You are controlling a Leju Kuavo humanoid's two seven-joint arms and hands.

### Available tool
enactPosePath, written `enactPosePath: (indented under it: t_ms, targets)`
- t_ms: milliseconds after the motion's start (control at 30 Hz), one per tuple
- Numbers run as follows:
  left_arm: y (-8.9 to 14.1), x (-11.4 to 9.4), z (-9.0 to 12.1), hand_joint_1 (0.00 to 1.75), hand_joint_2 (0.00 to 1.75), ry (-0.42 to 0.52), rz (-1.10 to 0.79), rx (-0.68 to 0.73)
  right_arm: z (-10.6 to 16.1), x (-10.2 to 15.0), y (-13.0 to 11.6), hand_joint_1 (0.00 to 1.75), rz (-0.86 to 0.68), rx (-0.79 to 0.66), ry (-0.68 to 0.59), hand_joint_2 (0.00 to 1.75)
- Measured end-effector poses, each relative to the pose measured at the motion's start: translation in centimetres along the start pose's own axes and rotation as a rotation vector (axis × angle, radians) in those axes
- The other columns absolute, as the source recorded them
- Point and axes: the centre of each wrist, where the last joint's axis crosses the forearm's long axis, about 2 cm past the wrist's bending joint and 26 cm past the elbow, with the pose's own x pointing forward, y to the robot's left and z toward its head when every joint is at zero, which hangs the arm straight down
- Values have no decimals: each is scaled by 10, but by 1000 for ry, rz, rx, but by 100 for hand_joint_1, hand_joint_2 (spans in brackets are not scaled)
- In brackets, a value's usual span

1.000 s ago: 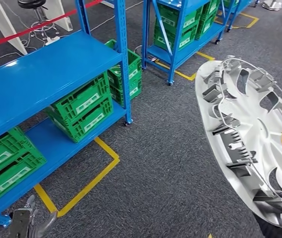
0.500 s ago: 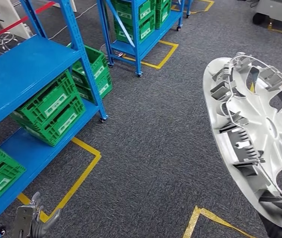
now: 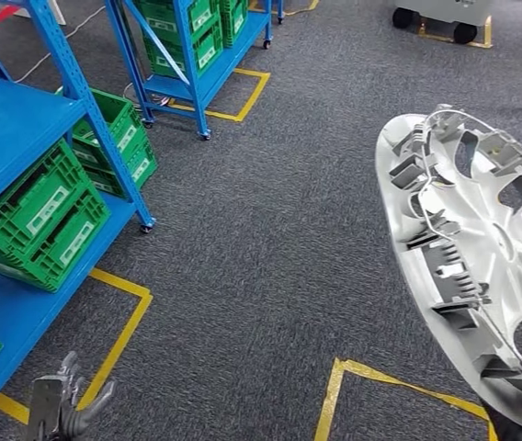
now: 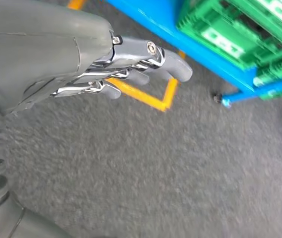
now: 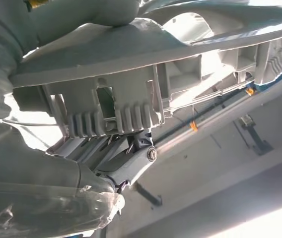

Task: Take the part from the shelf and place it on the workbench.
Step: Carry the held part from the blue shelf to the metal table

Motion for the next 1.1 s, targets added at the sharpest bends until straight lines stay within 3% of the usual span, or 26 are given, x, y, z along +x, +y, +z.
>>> enactPosePath:
  t_ms: [1100]
  targets:
    - [-11,4,-17,0,175,-13,-10,-41,-5,-3,-8,175,59,-34,12,175]
